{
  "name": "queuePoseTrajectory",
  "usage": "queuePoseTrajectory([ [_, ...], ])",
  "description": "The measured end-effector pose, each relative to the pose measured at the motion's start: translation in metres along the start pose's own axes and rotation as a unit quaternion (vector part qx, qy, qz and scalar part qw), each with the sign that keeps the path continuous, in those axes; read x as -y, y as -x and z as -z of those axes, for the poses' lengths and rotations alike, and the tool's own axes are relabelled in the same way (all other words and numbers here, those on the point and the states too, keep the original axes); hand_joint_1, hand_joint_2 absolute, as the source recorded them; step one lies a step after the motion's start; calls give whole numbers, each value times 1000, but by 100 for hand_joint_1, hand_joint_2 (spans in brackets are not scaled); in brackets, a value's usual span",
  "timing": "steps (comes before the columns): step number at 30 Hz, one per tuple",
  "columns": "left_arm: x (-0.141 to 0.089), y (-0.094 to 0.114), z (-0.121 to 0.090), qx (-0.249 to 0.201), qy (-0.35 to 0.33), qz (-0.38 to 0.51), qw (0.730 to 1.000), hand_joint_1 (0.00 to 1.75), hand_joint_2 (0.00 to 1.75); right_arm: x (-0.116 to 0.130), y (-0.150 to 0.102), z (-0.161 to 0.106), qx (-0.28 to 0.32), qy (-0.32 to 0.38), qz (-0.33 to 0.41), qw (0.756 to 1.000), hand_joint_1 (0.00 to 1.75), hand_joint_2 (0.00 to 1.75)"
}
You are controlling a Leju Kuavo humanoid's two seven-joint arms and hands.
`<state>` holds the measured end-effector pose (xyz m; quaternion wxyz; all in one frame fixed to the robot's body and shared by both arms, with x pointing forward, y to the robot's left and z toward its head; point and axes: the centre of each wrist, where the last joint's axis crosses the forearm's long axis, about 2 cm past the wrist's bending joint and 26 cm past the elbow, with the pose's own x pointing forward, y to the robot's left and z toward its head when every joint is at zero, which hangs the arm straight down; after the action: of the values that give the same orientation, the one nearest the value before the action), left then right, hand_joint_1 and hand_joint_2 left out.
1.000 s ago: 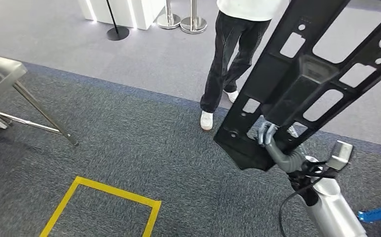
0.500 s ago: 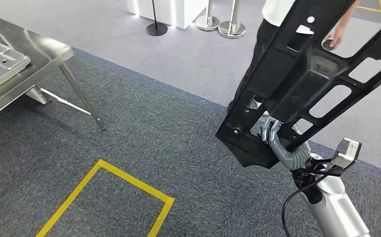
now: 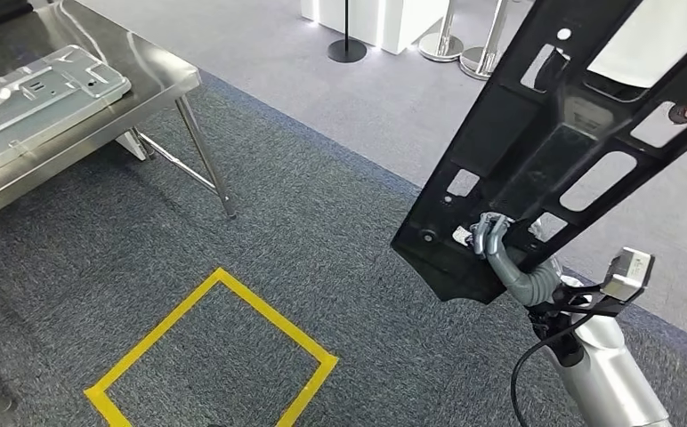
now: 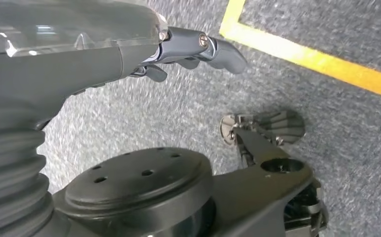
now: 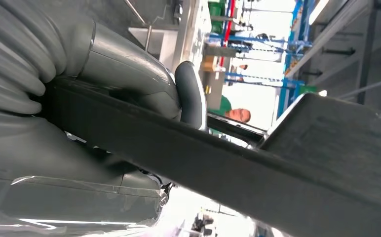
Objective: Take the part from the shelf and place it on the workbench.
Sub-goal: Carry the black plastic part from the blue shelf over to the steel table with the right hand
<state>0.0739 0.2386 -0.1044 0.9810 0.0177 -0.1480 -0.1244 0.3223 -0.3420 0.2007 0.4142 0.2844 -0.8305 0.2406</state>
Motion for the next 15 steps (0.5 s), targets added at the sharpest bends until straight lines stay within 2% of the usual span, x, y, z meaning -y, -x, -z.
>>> queuePoseTrajectory([
  [15,-1,-2,0,2,2,9,1000,0,175,2,-1,-12,-5,9,-3,1000,171,175],
])
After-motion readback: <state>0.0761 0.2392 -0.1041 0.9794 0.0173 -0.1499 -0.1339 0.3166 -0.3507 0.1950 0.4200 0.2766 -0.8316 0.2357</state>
